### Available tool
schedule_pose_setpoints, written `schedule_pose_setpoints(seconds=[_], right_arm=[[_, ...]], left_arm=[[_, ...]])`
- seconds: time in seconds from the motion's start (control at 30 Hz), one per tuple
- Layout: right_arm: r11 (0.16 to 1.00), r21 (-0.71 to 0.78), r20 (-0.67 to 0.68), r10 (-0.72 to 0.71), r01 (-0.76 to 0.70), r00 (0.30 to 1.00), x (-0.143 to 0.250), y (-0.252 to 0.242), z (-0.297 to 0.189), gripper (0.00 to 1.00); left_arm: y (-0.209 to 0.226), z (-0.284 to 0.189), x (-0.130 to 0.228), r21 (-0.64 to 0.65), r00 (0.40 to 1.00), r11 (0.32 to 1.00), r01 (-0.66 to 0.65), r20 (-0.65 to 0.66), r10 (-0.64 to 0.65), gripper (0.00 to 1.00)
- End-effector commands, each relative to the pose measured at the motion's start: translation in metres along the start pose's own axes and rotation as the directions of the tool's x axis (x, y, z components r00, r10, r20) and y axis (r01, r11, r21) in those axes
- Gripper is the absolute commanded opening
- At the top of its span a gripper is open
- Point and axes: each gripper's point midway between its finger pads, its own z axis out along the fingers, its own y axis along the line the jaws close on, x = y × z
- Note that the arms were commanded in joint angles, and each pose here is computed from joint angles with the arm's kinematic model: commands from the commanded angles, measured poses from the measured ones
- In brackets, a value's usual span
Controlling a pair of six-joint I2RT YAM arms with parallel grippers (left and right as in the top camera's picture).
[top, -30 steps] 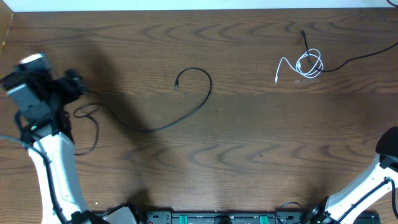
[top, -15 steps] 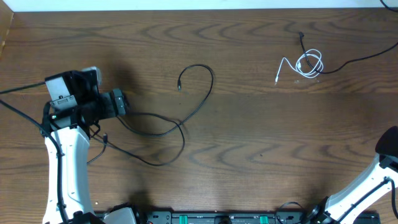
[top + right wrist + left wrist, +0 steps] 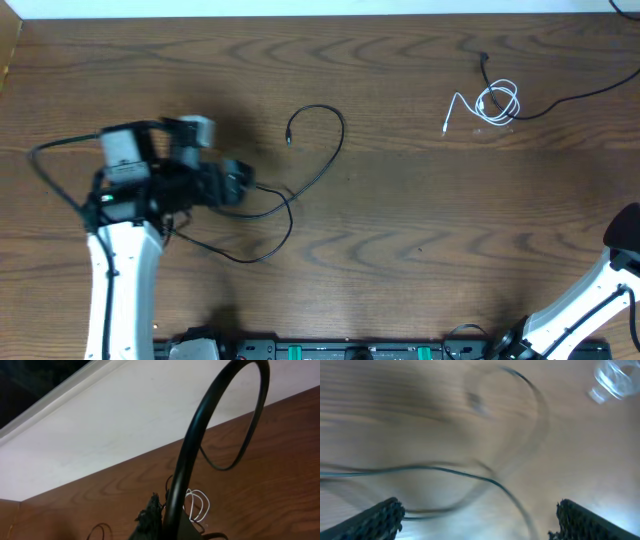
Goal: Untangle cables
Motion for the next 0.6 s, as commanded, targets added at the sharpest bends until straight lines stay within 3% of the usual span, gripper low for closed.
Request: schedule_pose_setpoints(seconds=[0.0,0.17,0.37,0.57], right_arm=[[1.0,-0.004,-0.007,-0.019,0.019,1.0,0.001,0.0,0.003,0.01],[1.0,-0.004,-0.011,-0.016,0.016,1.0,0.002,0.0,0.003,0.01],[1.0,-0.003,-0.016,-0.019,0.019,1.0,0.004,0.0,0.003,0.01],[1.0,-0.003,-0.019,-0.021,0.021,1.0,0.005,0.0,0.003,0.01]], left_arm=[[-0.049,0.013,0.016,0.152,0.98,0.973,-0.176,-0.069,0.188,0.98],[-0.061,0.046,0.046,0.023,0.901,0.933,-0.359,-0.254,0.353,0.98],[-0.052,0.089,0.069,-0.077,0.873,0.941,-0.329,-0.406,0.272,0.98],[-0.02,0.136,0.062,-0.211,0.886,0.925,-0.317,-0.414,0.209,0.98]])
